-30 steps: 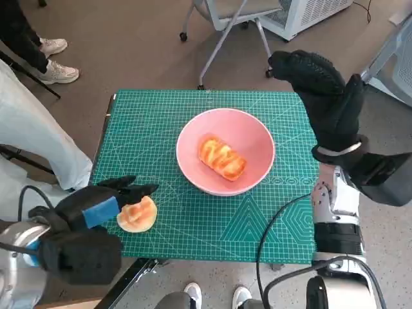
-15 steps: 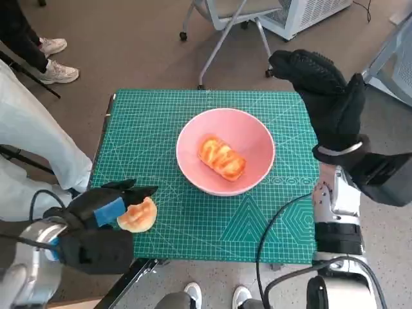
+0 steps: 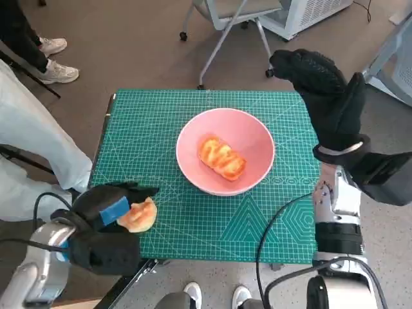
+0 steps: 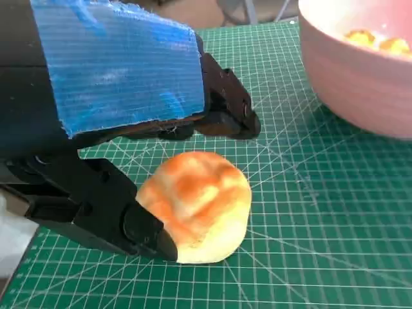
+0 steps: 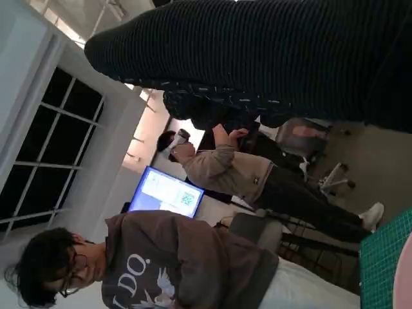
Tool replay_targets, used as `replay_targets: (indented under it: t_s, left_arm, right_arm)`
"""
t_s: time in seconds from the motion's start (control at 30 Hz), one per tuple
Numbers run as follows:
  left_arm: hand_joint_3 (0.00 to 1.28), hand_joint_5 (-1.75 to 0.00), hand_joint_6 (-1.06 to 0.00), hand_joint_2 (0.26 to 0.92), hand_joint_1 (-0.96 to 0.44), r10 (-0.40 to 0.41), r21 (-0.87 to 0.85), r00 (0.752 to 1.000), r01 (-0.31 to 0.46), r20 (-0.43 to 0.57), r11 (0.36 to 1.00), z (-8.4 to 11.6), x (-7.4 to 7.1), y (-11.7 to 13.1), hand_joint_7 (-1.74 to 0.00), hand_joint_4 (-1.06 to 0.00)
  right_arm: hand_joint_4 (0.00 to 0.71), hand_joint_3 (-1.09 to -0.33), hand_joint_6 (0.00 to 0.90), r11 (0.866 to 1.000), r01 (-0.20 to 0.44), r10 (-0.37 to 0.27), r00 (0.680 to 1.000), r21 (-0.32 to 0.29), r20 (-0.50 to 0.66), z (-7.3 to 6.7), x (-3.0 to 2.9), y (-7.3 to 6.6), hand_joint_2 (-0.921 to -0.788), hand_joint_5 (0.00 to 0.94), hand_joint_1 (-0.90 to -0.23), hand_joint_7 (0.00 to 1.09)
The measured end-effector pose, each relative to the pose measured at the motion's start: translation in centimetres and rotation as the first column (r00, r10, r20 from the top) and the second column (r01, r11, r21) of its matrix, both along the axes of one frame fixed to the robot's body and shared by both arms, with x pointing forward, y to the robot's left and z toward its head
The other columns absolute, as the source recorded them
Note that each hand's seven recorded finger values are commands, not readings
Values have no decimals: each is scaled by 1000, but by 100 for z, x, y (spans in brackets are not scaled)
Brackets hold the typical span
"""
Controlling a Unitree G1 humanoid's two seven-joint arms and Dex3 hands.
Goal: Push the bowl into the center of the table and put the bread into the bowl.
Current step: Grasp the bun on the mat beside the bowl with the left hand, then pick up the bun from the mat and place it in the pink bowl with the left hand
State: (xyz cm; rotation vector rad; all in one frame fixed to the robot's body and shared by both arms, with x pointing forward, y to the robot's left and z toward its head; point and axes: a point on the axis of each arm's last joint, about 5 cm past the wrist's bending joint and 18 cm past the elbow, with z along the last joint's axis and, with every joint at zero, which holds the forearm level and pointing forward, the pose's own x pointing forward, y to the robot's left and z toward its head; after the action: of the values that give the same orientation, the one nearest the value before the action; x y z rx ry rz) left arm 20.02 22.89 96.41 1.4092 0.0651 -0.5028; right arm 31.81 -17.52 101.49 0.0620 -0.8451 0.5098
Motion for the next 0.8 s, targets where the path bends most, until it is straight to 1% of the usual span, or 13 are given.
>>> replay_targets:
  t_s: [0.03, 0.07, 0.17, 0.33, 0.5, 0.67, 0.8]
  left_arm:
    - [57, -734, -669, 904, 1, -5, 4, 1000, 5, 5, 1000, -15, 2, 4, -930, -772]
    - [48, -851, -678, 902, 2, -10, 6, 1000, 10, 14, 1000, -26, 3, 9, -985, -782]
    - [28, -954, -718, 891, 3, -29, 11, 999, 29, 44, 1000, -37, 4, 12, -1023, -825]
    - [19, -954, -734, 888, 3, -60, 11, 995, 60, 77, 998, -41, 2, 11, -1083, -839]
    - [15, -974, -728, 896, 3, -70, 10, 994, 69, 88, 998, -44, 4, 25, -1110, -814]
    - [13, -1038, -734, 899, 3, -68, 13, 993, 67, 92, 998, -45, 6, 40, -1062, -798]
    - [13, -1043, -734, 900, 3, -69, 14, 993, 68, 98, 998, -44, 7, 42, -1060, -796]
  right_arm:
    - [147, -724, -1, 1000, 0, 0, 1000, 0, 0, 0, 0, -1, -921, 1, -667, 503]
    - [147, -723, -1, 1000, 0, 0, 1000, 1, 0, 0, 0, -2, -921, 1, -668, 504]
    - [148, -721, -1, 1000, 1, -1, 1000, 2, 0, 0, 0, -5, -921, 1, -669, 505]
    - [149, -720, -1, 1000, 0, 0, 1000, 1, -1, -1, 0, -10, -921, 2, -669, 507]
    - [148, -723, -1, 1000, -2, 2, 1000, -1, -1, -3, 0, -12, -921, 1, -669, 507]
    - [148, -722, -1, 1000, -2, 2, 1000, -1, -1, -4, 1, -12, -921, 1, -670, 506]
    - [146, -723, -1, 1000, -3, 3, 1000, 0, -2, -7, 1, -11, -921, 0, -670, 506]
